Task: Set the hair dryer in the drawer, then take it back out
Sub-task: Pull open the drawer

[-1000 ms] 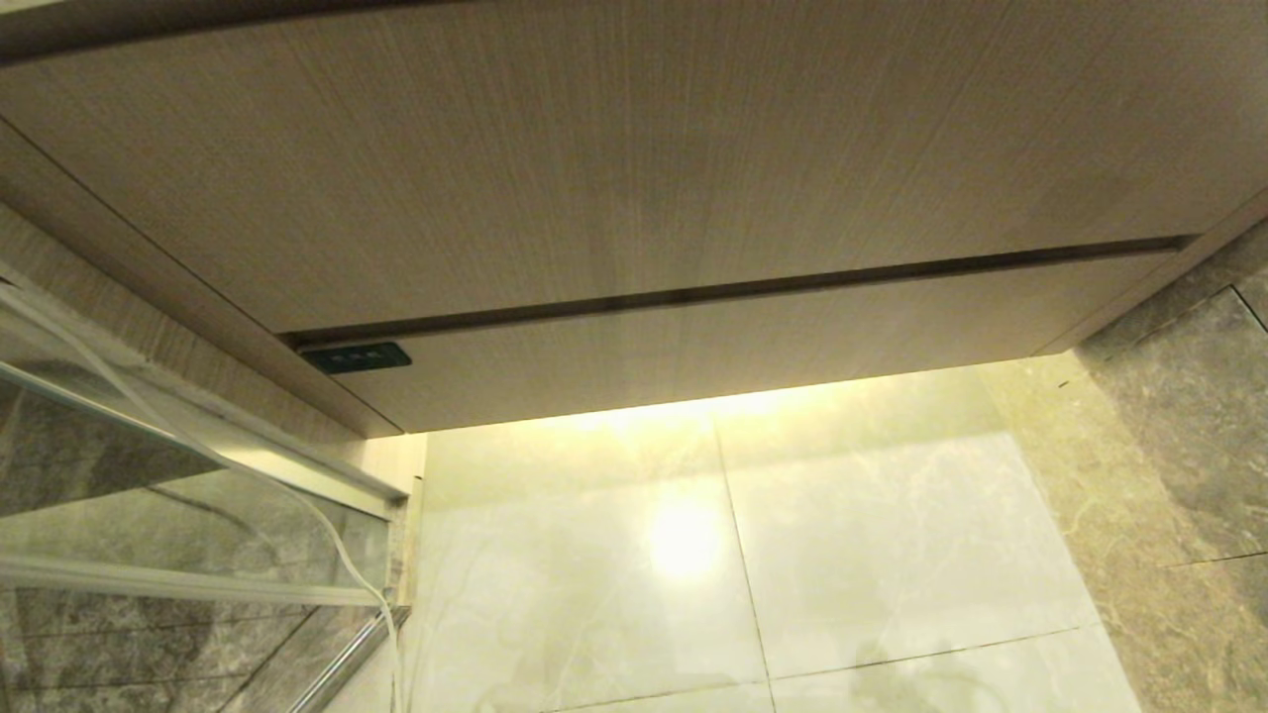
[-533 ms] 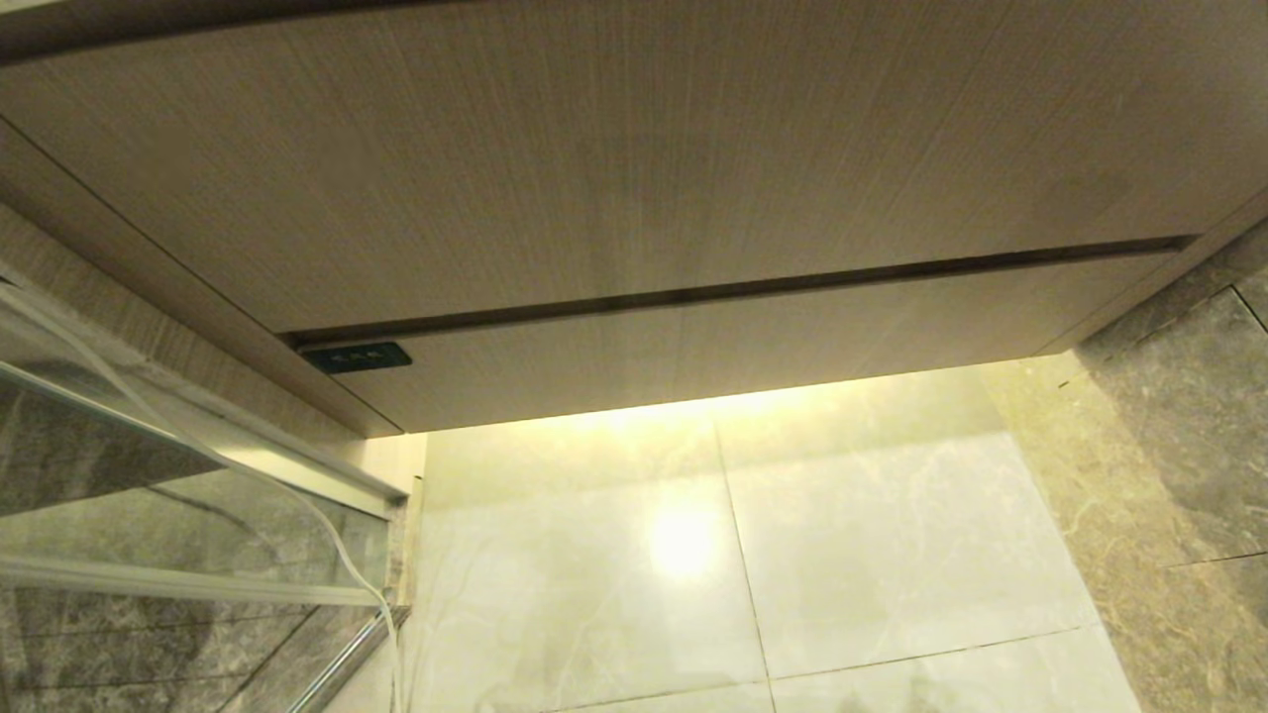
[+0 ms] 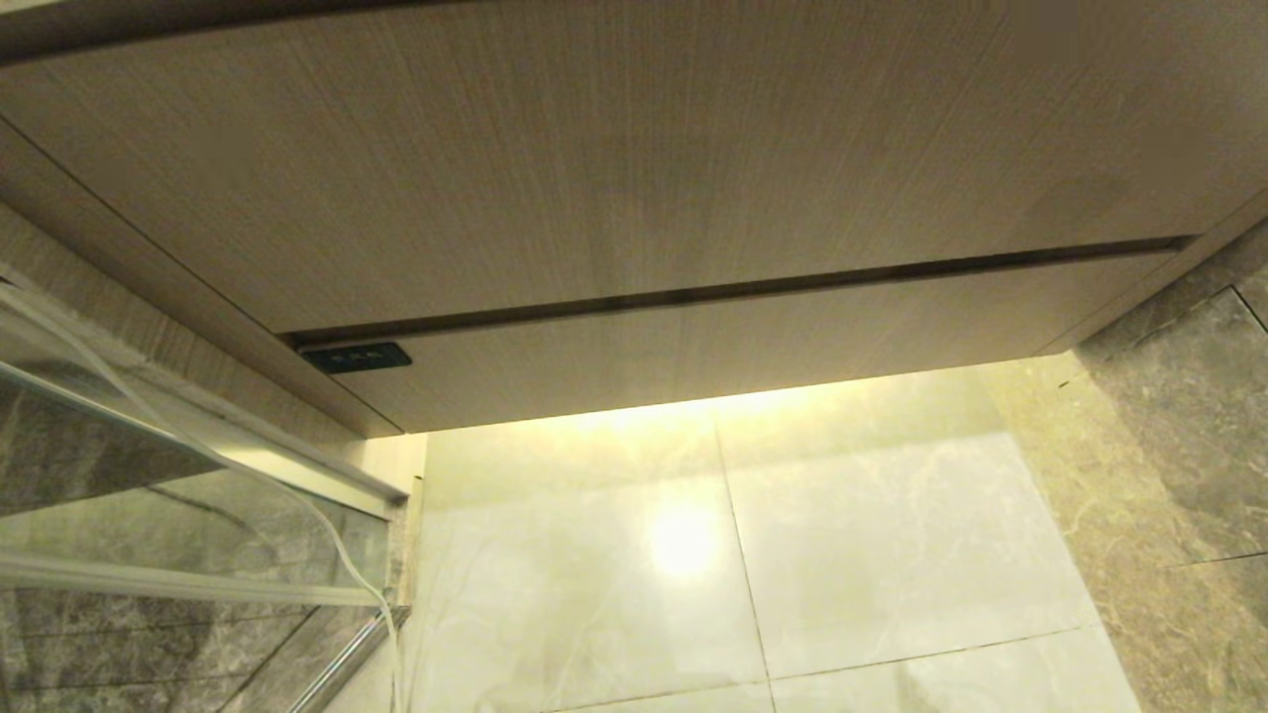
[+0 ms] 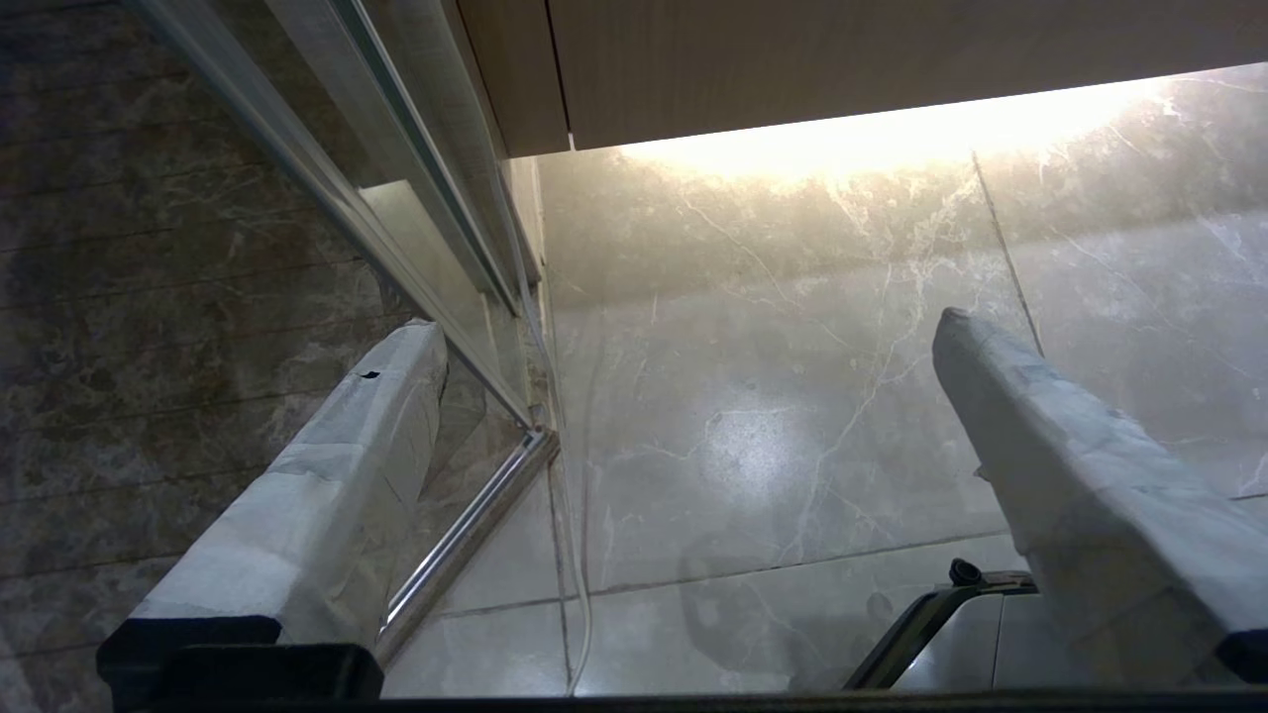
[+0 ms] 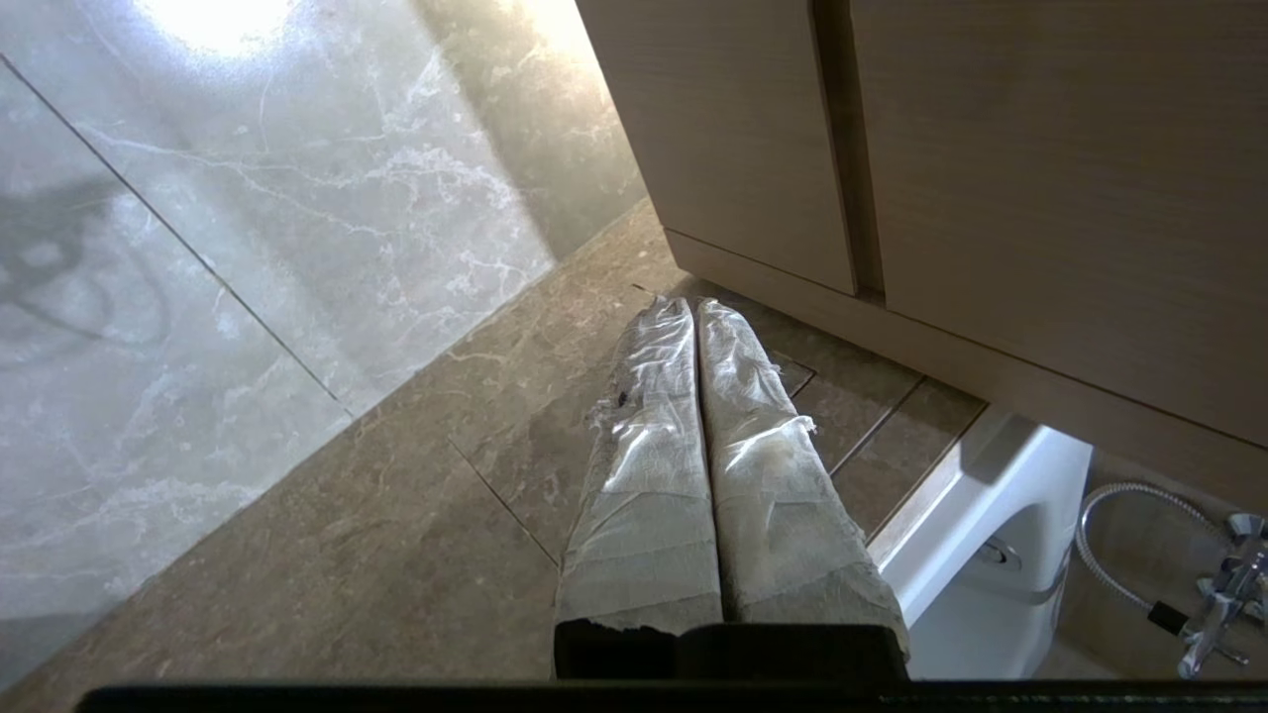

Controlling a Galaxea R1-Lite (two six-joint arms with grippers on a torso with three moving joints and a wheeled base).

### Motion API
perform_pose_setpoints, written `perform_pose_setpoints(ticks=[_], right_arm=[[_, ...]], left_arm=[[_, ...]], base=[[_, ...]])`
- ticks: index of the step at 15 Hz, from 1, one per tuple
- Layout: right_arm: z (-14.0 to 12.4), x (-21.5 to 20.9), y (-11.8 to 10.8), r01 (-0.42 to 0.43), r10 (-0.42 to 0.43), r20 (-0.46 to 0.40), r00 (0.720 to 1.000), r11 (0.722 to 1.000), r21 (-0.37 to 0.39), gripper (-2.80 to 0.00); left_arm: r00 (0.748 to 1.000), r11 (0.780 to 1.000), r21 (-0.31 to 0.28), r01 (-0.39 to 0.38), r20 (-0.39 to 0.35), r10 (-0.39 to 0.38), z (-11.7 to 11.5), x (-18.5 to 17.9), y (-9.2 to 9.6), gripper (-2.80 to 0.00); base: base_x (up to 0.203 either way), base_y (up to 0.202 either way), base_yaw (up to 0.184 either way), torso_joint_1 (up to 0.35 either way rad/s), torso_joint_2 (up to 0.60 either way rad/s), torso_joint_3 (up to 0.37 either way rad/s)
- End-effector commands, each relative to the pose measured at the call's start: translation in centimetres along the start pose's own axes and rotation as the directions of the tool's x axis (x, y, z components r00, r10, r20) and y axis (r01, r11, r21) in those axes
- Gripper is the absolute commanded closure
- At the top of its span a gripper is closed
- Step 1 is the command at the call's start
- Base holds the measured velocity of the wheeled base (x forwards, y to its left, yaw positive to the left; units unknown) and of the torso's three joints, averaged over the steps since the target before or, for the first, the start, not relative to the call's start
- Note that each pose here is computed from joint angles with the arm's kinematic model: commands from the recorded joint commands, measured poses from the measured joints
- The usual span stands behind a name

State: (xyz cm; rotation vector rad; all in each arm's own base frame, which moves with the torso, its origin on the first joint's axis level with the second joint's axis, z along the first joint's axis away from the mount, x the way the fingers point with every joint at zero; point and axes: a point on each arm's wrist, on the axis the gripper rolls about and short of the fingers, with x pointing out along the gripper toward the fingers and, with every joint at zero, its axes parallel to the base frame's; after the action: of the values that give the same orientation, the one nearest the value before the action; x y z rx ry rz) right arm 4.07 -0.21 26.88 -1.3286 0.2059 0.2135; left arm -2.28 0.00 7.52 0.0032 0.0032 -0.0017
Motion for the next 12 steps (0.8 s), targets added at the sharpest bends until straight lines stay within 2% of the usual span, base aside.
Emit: perform_pose_setpoints(ticks=[1, 2, 4, 5, 12], right_arm=[[0.0, 0.1, 0.0, -0.005, 0.005, 0.0, 1.0, 1.0, -0.007, 0.0], [0.0, 0.0, 0.0, 0.005, -0.005, 0.001, 1.0, 1.0, 0.004, 0.0], [-0.2, -0.1, 1.3, 0.028, -0.028, 0.002, 1.0, 0.993, 0.116, 0.0], [-0.2, -0.4, 1.4, 0.048, -0.049, 0.002, 0.999, 0.992, 0.117, 0.0], [-0.2, -0.4, 1.4, 0.049, -0.049, 0.001, 0.999, 0.992, 0.118, 0.0]], left_arm=[[1.0, 1.0, 0.0, 0.0, 0.0, 0.0, 0.0, 0.0, 0.0, -2.8], [1.0, 1.0, 0.0, 0.0, 0.0, 0.0, 0.0, 0.0, 0.0, -2.8], [1.0, 1.0, 0.0, 0.0, 0.002, 0.0, 0.0, 0.0, 0.0, -2.8], [1.0, 1.0, 0.0, 0.0, 0.002, 0.0, 0.0, 0.0, 0.0, -2.8], [1.0, 1.0, 0.0, 0.0, 0.0, 0.0, 0.0, 0.0, 0.0, -2.8]], base=[[0.0, 0.0, 0.0, 0.0, 0.0, 0.0], [0.0, 0.0, 0.0, 0.0, 0.0, 0.0], [0.0, 0.0, 0.0, 0.0, 0.0, 0.0], [0.0, 0.0, 0.0, 0.0, 0.0, 0.0], [0.0, 0.0, 0.0, 0.0, 0.0, 0.0]])
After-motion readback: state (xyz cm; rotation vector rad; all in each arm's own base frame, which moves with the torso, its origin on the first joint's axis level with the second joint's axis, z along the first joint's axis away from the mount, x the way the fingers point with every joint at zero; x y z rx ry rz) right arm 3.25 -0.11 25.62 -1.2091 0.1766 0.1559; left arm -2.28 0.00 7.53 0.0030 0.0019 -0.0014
